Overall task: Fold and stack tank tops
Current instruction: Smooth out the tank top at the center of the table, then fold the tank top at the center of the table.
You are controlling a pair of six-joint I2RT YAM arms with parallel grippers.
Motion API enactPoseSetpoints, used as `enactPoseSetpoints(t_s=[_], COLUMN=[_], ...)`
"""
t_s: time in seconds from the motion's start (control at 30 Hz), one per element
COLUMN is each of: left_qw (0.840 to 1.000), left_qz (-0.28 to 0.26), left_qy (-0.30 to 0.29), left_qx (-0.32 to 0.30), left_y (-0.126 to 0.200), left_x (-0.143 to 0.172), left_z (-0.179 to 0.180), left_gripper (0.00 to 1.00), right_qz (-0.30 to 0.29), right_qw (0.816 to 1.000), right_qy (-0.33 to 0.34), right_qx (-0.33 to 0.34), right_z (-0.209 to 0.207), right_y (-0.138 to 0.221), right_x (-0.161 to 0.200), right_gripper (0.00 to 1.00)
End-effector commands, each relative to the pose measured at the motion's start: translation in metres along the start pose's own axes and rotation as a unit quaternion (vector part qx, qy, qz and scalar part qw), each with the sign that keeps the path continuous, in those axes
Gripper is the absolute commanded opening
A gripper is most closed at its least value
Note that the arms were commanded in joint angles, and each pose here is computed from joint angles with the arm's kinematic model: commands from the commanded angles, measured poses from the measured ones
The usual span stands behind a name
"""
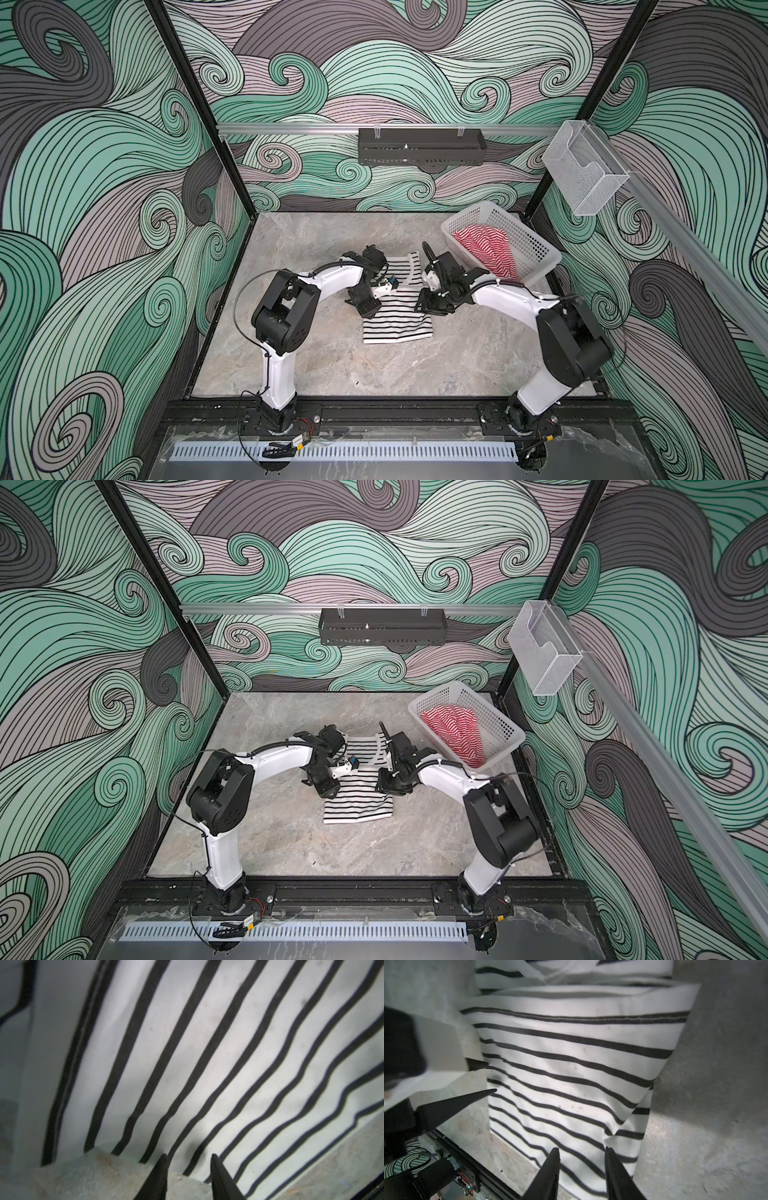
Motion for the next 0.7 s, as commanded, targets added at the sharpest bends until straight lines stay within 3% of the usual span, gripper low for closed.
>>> enactPoseSetpoints(t_s=[0.0, 0.23, 0.4, 0.67], left_qw=[0.998, 0.989, 0.981, 0.976], left_qz=[-0.050, -0.076, -0.082, -0.085], left_qy=[-0.016, -0.074, -0.110, -0.142], left_qx=[-0.024, -0.105, -0.137, -0.140], left_y=[0.038, 0.038, 0.027, 0.015], left_x=[0.000, 0.019, 0.029, 0.034], left_z=[-0.005, -0.022, -0.037, -0.055], left_gripper=[0.45, 0.51, 0.52, 0.52], right_qz=[0.002, 0.045, 0.039, 0.050], right_qw=[1.000, 0.996, 0.990, 0.983], right_qy=[-0.014, -0.079, -0.128, -0.172], right_qx=[0.001, -0.014, -0.052, -0.037], right_z=[0.006, -0.007, -0.011, -0.027], right_y=[0.021, 0.007, -0.008, -0.028], right_x=[0.014, 0.055, 0.073, 0.088], right_gripper=[0.43, 0.60, 0.63, 0.62])
Point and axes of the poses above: each gripper's point midway between its finger pads, its own y axis back along the fingers, its own z axis along the line the jaws close on, x = y × z, the point moved 7 cm from there along y, back along the fingers, and after that the axes turned 10 degrees about y, right-handed, at the moved point
